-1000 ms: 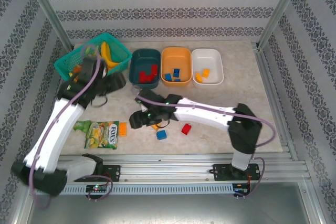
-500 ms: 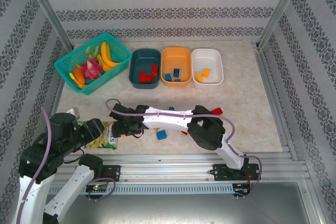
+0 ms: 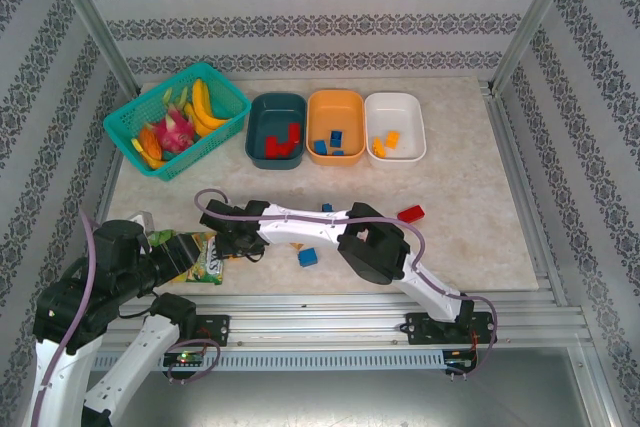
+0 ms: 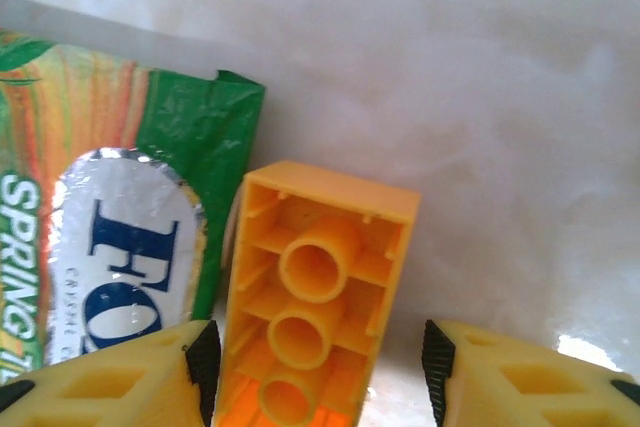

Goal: Sort the legos into containers by color

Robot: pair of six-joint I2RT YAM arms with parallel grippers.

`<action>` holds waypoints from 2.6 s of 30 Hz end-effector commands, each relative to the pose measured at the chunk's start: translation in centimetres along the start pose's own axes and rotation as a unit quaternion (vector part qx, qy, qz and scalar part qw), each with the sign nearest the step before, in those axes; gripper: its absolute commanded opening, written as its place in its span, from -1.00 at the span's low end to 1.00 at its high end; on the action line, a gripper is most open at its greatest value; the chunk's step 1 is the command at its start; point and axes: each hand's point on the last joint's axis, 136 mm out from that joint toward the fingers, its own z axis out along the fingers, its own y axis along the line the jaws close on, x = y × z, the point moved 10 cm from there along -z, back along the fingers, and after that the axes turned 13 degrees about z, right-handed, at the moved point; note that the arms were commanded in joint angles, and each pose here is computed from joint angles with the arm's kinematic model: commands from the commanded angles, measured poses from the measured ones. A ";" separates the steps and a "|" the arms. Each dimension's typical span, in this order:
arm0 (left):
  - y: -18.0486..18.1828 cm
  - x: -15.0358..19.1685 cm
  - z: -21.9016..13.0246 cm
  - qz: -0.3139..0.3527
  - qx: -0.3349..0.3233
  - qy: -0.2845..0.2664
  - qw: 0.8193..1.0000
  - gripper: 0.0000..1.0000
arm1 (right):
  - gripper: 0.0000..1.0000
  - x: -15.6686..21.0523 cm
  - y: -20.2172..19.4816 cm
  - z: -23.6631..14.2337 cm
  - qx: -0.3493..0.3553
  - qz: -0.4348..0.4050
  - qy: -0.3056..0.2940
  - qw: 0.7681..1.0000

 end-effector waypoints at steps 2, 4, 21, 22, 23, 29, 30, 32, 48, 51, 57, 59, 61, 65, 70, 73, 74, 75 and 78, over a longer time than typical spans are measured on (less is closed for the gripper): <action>0.0 0.2 -0.5 0.008 0.001 0.009 1.000 0.43 | 0.08 -0.5 -1.4 0.6 0.043 0.013 -0.012 0.999; 0.0 0.1 -0.3 0.007 0.002 0.010 1.000 0.43 | 0.03 -0.7 -1.8 0.4 0.049 0.011 -0.015 0.999; -0.2 0.3 2.2 -0.007 0.015 0.037 0.999 0.43 | -0.32 -2.1 -1.7 -0.8 0.042 -0.030 -0.013 0.999; -0.2 0.3 2.4 -0.008 0.016 0.037 0.999 0.43 | -0.35 -2.3 -1.4 -1.6 0.034 -0.035 -0.018 0.999; -0.3 0.2 2.6 -0.008 0.020 0.036 0.999 0.43 | -0.38 -2.4 -1.1 -2.8 0.026 -0.041 -0.026 0.999; -2.3 -2.1 4.1 -0.013 0.073 0.024 0.997 0.42 | -0.49 -4.6 -1.4 -11.2 -0.012 -0.049 -0.087 0.995; -2.9 -2.8 4.5 -0.014 0.085 0.019 0.996 0.42 | -0.49 -5.3 -2.1 -12.9 -0.017 -0.045 -0.101 0.994; -4.0 -4.4 5.3 -0.016 0.108 0.010 0.994 0.42 | -0.50 -6.7 -4.0 -15.7 -0.021 -0.033 -0.121 0.992; -17.3 -12.6 15.8 0.074 0.173 0.022 0.982 0.42 | -0.49 -20.5 -27.9 -24.1 0.084 0.172 -0.174 0.966; -20.1 -12.5 18.4 0.093 0.178 0.031 0.979 0.42 | -0.49 -22.5 -31.3 -22.9 0.102 0.222 -0.163 0.956; -25.3 -12.7 21.4 0.129 0.206 0.040 0.969 0.43 | -0.49 -25.7 -35.4 -19.8 0.133 0.268 -0.136 0.945; -26.6 -12.9 22.1 0.137 0.214 0.041 0.966 0.44 | -0.50 -26.4 -36.3 -18.9 0.142 0.276 -0.128 0.942; -27.6 -13.1 22.7 0.143 0.220 0.041 0.964 0.45 | -0.50 -27.0 -37.0 -18.1 0.142 0.286 -0.120 0.940; -29.6 -13.5 23.5 0.160 0.229 0.040 0.959 0.47 | -0.49 -28.2 -37.9 -16.8 0.139 0.297 -0.104 0.939; -30.7 -14.0 24.0 0.166 0.224 0.032 0.960 0.48 | -0.47 -29.0 -38.8 -15.1 0.143 0.307 -0.085 0.937; -30.7 -14.2 23.9 0.166 0.217 0.028 0.962 0.48 | -0.34 -29.2 -38.9 -14.5 0.140 0.311 -0.077 0.937; -30.6 -14.2 23.8 0.167 0.214 0.027 0.962 0.48 | -0.28 -29.3 -38.9 -14.5 0.139 0.310 -0.077 0.937; -30.4 -14.2 23.6 0.168 0.210 0.026 0.963 0.48 | -0.22 -29.4 -38.8 -14.7 0.136 0.309 -0.078 0.938; -29.9 -14.1 23.1 0.169 0.201 0.023 0.964 0.48 | -0.06 -29.7 -38.4 -15.6 0.127 0.306 -0.089 0.939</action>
